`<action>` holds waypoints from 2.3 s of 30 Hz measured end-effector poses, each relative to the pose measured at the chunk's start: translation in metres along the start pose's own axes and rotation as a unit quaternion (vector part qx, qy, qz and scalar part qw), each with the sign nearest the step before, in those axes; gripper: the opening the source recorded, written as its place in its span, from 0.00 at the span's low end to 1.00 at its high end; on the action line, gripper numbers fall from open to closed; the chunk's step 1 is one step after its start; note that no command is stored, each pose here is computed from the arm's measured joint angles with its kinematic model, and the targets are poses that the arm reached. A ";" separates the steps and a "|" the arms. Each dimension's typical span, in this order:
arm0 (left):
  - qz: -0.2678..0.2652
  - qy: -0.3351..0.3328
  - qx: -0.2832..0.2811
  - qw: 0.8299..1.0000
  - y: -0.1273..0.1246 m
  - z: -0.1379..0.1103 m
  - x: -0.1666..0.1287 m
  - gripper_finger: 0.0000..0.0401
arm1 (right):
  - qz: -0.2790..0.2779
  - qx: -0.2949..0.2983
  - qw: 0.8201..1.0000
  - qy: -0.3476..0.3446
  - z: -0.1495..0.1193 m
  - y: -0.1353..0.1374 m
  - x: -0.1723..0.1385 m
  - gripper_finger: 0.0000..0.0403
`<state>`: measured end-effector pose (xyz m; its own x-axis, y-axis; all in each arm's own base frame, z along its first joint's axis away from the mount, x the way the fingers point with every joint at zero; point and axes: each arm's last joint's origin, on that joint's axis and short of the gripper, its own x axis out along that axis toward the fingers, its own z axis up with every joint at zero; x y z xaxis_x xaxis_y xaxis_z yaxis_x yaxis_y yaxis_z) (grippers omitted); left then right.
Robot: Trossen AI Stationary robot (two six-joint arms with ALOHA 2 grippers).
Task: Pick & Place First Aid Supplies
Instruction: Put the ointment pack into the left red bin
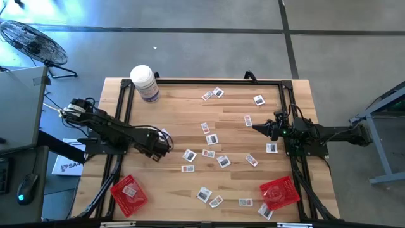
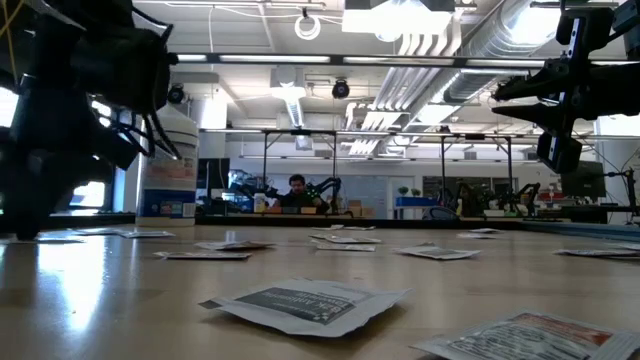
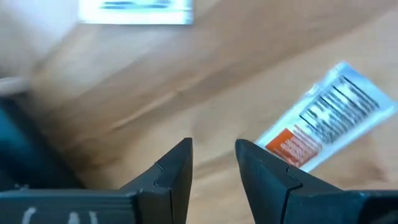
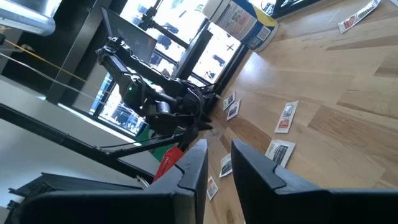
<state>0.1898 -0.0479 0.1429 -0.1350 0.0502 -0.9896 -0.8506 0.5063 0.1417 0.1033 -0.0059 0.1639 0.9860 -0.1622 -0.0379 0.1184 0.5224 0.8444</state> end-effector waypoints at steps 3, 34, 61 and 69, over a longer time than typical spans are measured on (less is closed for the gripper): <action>-0.031 0.001 0.018 0.999 -0.006 0.001 0.000 0.32 | 0.000 0.000 1.000 0.000 0.000 0.000 0.000 0.16; -0.196 -0.150 0.161 0.956 -0.060 -0.025 -0.050 0.32 | 0.000 0.000 1.000 0.000 0.000 0.000 0.000 0.16; -0.172 -0.168 0.414 0.878 -0.046 0.011 -0.013 0.32 | 0.000 0.000 1.000 0.000 0.000 0.000 0.000 0.16; -0.185 -0.164 0.423 0.872 -0.044 0.010 -0.005 0.32 | 0.000 0.000 1.000 0.000 0.000 0.000 0.000 0.16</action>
<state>0.2328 -0.0620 0.1409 0.3406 -0.0784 -0.9370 -0.1079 0.9867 -0.1217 0.1033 -0.0059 0.1639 0.9861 -0.1617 -0.0383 0.1184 0.5225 0.8444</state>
